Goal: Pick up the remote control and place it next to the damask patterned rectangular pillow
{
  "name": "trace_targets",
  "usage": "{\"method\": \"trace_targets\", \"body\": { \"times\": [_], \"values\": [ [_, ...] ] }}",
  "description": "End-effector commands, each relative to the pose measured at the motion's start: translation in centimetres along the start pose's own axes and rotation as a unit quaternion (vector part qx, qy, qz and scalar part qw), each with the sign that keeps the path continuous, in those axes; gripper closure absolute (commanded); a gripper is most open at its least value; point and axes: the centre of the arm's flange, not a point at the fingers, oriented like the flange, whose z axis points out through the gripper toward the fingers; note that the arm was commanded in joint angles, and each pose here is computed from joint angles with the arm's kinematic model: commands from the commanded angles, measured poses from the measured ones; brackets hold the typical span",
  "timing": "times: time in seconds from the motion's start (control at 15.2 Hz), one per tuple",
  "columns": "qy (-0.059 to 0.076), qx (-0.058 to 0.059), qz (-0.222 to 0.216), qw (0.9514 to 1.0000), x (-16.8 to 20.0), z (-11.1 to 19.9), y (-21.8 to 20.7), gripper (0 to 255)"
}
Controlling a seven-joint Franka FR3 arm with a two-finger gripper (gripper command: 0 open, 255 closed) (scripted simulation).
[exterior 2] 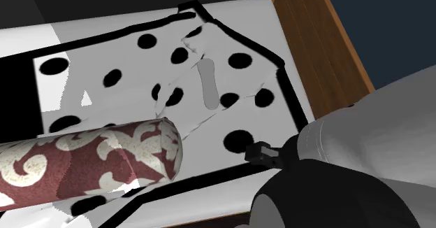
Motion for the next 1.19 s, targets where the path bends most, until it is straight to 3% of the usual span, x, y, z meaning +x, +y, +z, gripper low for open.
{"method": "trace_targets", "body": {
  "times": [0.0,0.53,1.12],
  "values": [
    [0.0,0.0,0.0,1.0,0.0,0.0,0.0,0],
    [0.01,-0.018,-0.047,0.9987,7.8,5.1,-4.9,0],
    [0.021,-0.037,-0.1,0.9941,16.2,10.8,-11.1,0]
  ]
}}
